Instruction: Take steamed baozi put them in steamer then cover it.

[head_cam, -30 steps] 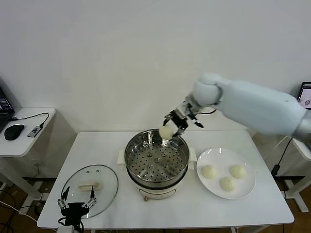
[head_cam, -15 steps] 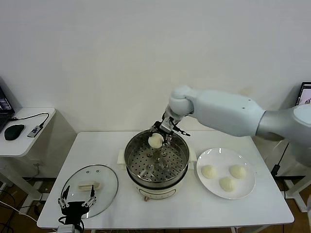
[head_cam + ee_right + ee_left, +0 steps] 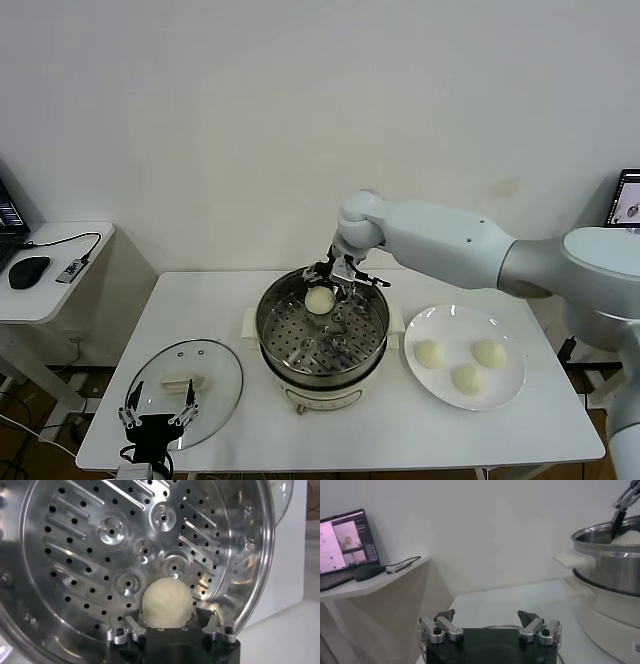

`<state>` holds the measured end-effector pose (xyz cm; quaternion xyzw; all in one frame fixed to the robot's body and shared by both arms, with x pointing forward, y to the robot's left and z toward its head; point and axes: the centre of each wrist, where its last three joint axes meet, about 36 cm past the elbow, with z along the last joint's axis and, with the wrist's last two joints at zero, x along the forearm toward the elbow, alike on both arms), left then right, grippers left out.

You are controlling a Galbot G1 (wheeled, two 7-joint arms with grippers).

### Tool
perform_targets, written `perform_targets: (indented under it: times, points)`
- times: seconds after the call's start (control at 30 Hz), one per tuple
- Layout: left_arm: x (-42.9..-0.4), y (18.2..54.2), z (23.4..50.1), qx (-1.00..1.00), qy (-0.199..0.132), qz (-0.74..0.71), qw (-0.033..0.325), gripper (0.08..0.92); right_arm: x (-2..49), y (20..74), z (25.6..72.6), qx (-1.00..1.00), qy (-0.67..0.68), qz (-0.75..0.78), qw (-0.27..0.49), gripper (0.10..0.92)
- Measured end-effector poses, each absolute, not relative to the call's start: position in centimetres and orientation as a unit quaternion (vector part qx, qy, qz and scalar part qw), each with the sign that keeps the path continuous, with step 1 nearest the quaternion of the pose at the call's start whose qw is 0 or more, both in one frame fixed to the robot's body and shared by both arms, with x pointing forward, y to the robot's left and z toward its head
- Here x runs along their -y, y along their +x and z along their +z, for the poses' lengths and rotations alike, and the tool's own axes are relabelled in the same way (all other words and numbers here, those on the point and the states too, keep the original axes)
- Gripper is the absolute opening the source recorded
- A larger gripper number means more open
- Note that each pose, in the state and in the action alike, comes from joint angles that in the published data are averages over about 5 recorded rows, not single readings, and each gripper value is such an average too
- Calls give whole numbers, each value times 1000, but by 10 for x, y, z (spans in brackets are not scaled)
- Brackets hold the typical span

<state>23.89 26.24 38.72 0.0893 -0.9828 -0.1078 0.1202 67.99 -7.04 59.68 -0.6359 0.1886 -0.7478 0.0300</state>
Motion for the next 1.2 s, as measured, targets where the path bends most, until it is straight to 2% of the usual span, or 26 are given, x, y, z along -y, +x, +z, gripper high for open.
perform_targets:
  times: [0.23, 0.43, 0.63, 0.9, 1.2]
  points:
    - [-263, 238, 396, 983, 88, -111, 117, 823, 100, 665, 637, -273, -625, -731, -14, 823]
    - [-268, 240, 402, 982, 91, -114, 118, 823, 151, 642, 666, -384, -593, -701, -101, 823]
    - [-271, 242, 402, 982, 92, -114, 123, 823, 214, 616, 676, -464, -550, -667, -191, 823]
    - [-270, 242, 398, 981, 89, -114, 132, 823, 279, 584, 661, -527, -512, -622, -273, 823]
    - [-271, 242, 395, 980, 94, -113, 137, 823, 310, 565, 613, -538, -504, -591, -327, 823]
